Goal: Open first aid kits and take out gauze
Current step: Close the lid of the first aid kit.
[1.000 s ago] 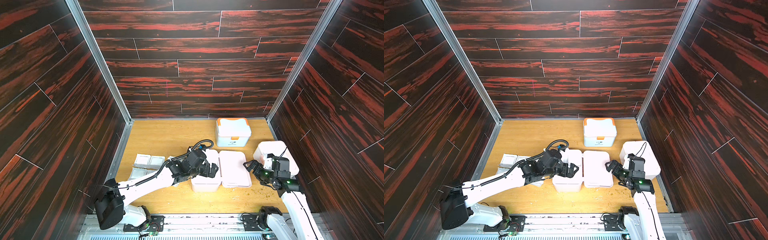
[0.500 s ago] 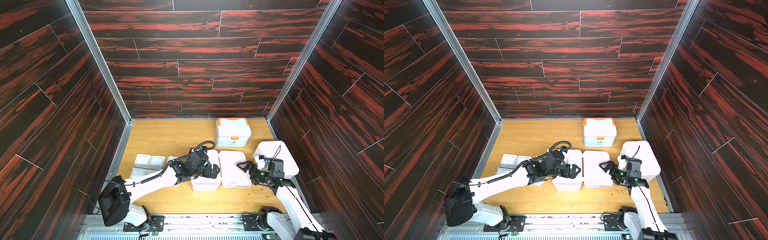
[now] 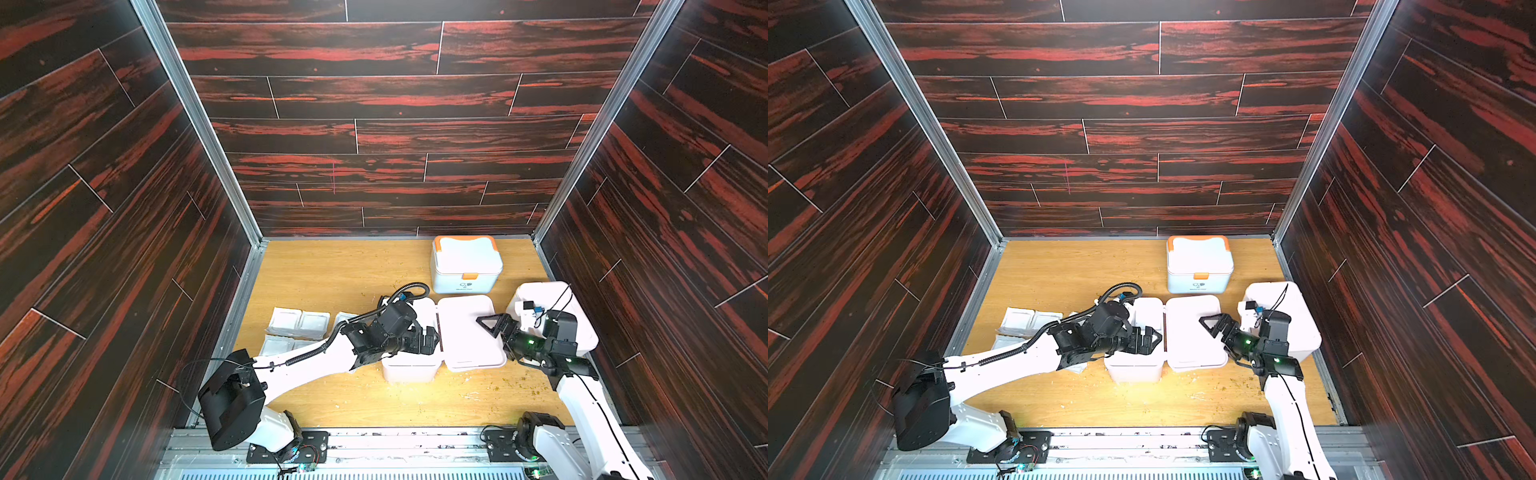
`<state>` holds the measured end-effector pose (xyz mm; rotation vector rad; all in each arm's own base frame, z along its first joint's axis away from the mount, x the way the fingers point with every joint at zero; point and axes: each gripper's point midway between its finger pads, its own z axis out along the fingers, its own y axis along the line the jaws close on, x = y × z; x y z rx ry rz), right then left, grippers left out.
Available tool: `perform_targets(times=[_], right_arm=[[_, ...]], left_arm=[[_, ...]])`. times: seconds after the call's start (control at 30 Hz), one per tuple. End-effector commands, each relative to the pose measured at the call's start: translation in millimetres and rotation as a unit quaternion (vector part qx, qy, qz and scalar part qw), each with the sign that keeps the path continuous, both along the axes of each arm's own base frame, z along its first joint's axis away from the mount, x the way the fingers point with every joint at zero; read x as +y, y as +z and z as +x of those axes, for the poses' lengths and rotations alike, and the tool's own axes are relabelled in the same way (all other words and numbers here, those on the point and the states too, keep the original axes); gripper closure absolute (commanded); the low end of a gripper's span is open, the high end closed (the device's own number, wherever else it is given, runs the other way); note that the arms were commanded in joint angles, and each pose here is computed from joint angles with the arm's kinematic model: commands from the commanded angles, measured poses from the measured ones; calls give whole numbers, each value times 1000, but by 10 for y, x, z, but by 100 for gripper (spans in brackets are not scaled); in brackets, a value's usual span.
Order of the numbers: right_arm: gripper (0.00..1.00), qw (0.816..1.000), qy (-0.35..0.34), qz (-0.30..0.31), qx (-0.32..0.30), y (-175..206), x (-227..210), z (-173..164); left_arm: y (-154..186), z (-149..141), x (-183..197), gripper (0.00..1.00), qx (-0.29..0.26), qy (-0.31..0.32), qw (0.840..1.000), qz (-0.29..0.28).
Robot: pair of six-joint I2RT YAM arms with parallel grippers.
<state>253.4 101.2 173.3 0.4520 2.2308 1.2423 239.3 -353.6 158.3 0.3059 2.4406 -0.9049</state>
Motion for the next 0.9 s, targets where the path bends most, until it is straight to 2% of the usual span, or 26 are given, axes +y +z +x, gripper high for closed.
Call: perform_targets(times=[0.0,0.33,0.57,0.87], right_arm=[[1,998,36,30,-33,366,130,-79],[1,993,55,42,-93,876,184,-112],[1,988,74,85,-106,1045,262,-115],[1,977,130,90,-144,1310,501,-228]], left_arm=[[6,-104,-168,0,11,-28,999,-31],[80,-84,-252,0,3,-33,998,-55],[130,-10,-325,0,-8,-29,997,-66],[142,39,-367,0,-18,-27,997,-69]])
